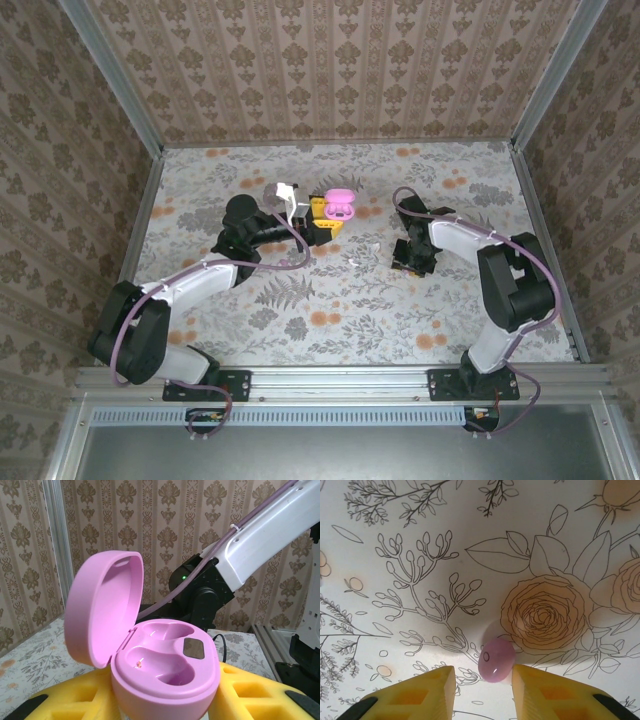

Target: Insert the wireless bluetooth earbuds into the charging case

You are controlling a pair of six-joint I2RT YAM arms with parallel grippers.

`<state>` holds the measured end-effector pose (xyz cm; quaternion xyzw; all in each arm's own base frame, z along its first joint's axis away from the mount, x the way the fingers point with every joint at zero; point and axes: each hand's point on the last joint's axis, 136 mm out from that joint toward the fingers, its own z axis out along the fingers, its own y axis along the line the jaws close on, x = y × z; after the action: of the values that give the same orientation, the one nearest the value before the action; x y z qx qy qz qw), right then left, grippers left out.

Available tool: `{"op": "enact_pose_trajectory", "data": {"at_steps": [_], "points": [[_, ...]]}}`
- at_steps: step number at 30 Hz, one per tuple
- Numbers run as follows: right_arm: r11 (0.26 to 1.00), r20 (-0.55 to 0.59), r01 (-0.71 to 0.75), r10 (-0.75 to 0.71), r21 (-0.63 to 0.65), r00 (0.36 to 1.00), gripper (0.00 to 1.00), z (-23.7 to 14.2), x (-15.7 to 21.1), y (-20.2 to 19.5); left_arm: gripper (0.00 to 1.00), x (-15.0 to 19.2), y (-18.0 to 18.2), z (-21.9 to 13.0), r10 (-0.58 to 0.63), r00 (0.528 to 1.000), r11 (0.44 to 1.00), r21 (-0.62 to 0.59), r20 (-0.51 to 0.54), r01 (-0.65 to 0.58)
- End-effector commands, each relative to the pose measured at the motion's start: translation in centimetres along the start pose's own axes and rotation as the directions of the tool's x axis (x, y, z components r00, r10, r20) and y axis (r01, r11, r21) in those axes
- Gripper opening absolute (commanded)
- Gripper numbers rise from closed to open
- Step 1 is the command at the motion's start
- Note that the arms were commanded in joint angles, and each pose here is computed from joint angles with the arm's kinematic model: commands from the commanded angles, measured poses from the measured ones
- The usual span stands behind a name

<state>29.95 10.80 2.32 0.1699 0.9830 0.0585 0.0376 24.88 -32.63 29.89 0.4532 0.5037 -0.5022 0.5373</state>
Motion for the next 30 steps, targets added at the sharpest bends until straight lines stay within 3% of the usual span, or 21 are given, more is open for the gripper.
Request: {"op": "enact_pose_trajectory", "data": {"at_steps": [1,12,30], "points": [[0.999,0.017,0.007,-0.008,0.048,1.000,0.37,0.04,-0.64,-0.36,0.42,-1.22,-0.27,-0.10,0.041,0.999,0.999,0.017,0.021,-0.041],[0.996,0.024,0.029,-0.031,0.081,0.999,0.31,0.34,-1.40,-0.50,0.43,-1.27,-0.18,-0.01,0.039,0.999,0.999,0.017,0.019,-0.039],[0.993,-0.017,0.083,-0.081,0.089,0.997,0.30,0.22,-0.73,-0.60,0.42,-1.12,-0.08,0.04,0.035,0.999,0.999,0.016,0.015,-0.035]]}}
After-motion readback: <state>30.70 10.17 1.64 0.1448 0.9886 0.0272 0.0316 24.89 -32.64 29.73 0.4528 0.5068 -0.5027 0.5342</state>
